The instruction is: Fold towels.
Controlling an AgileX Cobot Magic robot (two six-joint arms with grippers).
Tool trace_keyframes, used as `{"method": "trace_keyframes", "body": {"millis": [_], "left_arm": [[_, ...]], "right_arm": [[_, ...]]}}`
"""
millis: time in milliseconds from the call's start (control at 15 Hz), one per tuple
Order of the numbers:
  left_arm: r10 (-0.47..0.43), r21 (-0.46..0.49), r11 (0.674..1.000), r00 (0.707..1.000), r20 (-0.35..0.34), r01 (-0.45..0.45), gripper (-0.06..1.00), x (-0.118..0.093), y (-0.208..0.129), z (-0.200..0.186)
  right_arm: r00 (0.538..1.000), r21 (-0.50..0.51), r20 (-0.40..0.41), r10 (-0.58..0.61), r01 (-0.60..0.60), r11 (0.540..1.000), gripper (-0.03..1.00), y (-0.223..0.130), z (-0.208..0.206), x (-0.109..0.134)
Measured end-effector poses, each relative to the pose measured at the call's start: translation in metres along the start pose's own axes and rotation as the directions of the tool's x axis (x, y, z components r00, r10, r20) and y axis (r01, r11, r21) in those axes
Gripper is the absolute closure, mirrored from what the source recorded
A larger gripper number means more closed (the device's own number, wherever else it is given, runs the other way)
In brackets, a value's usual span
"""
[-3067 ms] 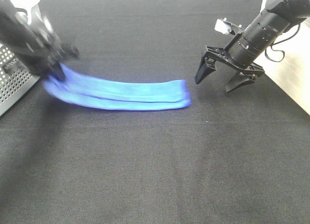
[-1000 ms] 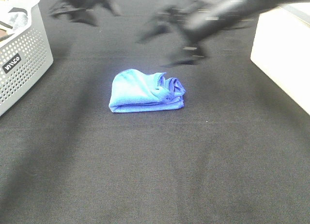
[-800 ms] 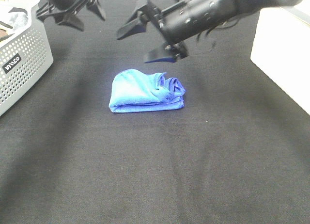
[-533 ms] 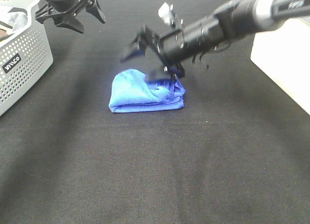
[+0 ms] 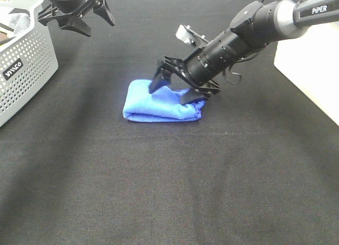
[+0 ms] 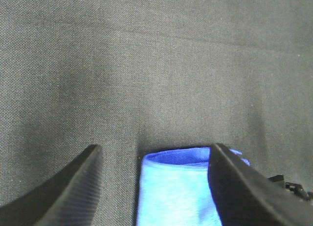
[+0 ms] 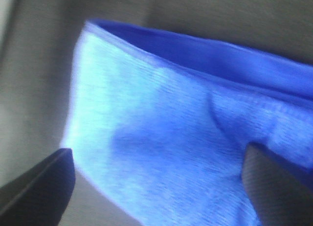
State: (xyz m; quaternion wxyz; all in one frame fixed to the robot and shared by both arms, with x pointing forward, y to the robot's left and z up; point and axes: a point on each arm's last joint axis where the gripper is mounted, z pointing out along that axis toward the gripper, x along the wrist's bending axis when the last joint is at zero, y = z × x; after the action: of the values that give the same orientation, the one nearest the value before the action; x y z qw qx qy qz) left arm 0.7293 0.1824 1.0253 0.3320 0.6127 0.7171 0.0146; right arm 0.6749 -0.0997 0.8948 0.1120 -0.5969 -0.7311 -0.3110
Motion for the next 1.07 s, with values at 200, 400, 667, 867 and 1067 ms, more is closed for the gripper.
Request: {"method": "trace_keyframes", "body": {"millis": [200,400,667,867,1067], "left_arm": [[0.003,0.007,1.000,1.000,-0.005,-0.002,0.35,0.000,-0.001,0.000],[0.029,0.042,0.999,0.999,-0.013,-0.028,0.35,0.001,-0.004,-0.001],[0.120,0.116,0.986,0.992,-0.032,-0.116,0.35,-0.004,-0.009,-0.024],[0.206,0.185,0.964,0.975,-0.077,-0.189,0.35,-0.009,-0.014,-0.058],[0.306,0.121,0.949,0.944,-0.127,-0.291,0.35,-0.029,-0.015,-0.101]], "right_arm": [[0.998,-0.009,0.058,0.008,-0.008,1.000,0.10,0.005,-0.015,-0.012],[0.994,-0.029,0.113,-0.015,0.018,0.999,0.10,0.012,-0.036,-0.024],[0.979,-0.006,0.193,-0.070,0.073,0.997,0.10,0.014,-0.065,-0.014],[0.960,0.046,0.264,-0.099,0.090,0.995,0.10,0.011,-0.102,0.001],[0.953,0.062,0.286,-0.103,0.089,0.994,0.10,0.005,-0.144,0.023]]}}
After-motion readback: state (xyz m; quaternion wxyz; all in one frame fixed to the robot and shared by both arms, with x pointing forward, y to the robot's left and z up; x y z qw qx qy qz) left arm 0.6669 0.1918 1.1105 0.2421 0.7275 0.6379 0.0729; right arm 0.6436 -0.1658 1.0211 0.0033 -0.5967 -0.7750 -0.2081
